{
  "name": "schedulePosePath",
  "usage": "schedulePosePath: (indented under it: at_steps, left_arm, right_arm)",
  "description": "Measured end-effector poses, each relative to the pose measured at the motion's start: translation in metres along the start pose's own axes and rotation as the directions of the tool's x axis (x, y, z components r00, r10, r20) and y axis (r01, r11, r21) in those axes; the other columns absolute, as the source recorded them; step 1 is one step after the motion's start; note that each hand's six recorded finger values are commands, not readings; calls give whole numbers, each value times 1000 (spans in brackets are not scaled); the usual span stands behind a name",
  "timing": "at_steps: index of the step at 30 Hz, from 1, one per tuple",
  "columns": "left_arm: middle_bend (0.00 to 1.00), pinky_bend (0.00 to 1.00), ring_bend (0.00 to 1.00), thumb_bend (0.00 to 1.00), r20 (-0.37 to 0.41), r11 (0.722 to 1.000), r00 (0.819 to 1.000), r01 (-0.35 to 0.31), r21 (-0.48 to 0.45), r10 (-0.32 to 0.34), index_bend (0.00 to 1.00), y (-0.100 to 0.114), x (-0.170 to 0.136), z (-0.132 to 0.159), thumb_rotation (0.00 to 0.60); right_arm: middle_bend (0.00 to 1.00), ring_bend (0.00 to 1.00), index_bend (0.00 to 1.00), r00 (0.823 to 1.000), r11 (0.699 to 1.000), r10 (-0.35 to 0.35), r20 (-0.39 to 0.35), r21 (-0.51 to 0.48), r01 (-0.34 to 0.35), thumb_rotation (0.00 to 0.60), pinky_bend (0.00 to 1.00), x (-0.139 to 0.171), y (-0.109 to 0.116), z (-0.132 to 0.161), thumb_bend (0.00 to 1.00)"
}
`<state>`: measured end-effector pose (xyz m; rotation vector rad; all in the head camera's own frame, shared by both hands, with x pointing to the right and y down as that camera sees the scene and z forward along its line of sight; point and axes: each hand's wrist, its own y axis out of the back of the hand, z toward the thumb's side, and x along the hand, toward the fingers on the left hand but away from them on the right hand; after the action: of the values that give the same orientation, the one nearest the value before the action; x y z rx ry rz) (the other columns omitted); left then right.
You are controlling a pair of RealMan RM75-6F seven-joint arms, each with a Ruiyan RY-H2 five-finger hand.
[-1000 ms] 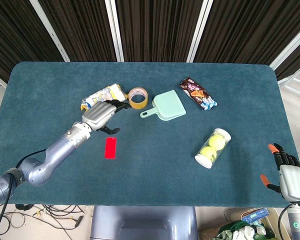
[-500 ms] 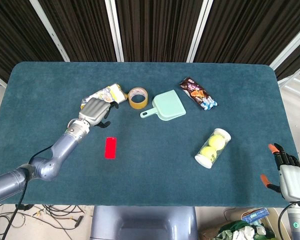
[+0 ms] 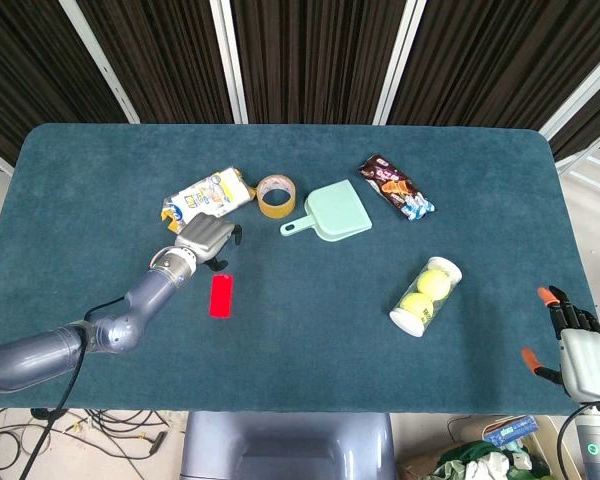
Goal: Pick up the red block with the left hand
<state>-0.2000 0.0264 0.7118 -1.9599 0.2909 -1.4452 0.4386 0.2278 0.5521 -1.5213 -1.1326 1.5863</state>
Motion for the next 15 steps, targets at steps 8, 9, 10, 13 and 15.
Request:
schedulePosePath:
  at_steps: [8,9,10,13,15]
  left_arm:
    - [826,736,765,340,-24,997,997,74,-1,-74,446,-22,8,4,600]
    - [826,736,765,340,-27,997,997,79,0,-79,448,-23,8,4,600]
    - [826,736,765,340,-30,996,995,90,-2,-90,450,-26,8,3,600]
    - [827,736,765,340,-29,994,993,112,-11,-112,457,-30,8,4,600]
    - [828,736,766,347,-29,992,991,127,-14,-127,460,-32,8,4,600]
  right_arm:
    - [73,189,125,1000,1000,-4,7,-4,4,600,185,-1,1,-2,188]
    - [73,189,125,1000,1000,-4,7,-5,4,600,185,-1,1,-2,188]
    - [73,189,125,1000,1000,-4,6,-4,4,600,185,-1,1,-2,188]
    - [73,189,125,1000,1000,-3,5,-3,3,600,185,-1,1,-1,187]
    - [73,188,125,1000,1000,-4,5,-2,4,600,185,-1,1,-1,187]
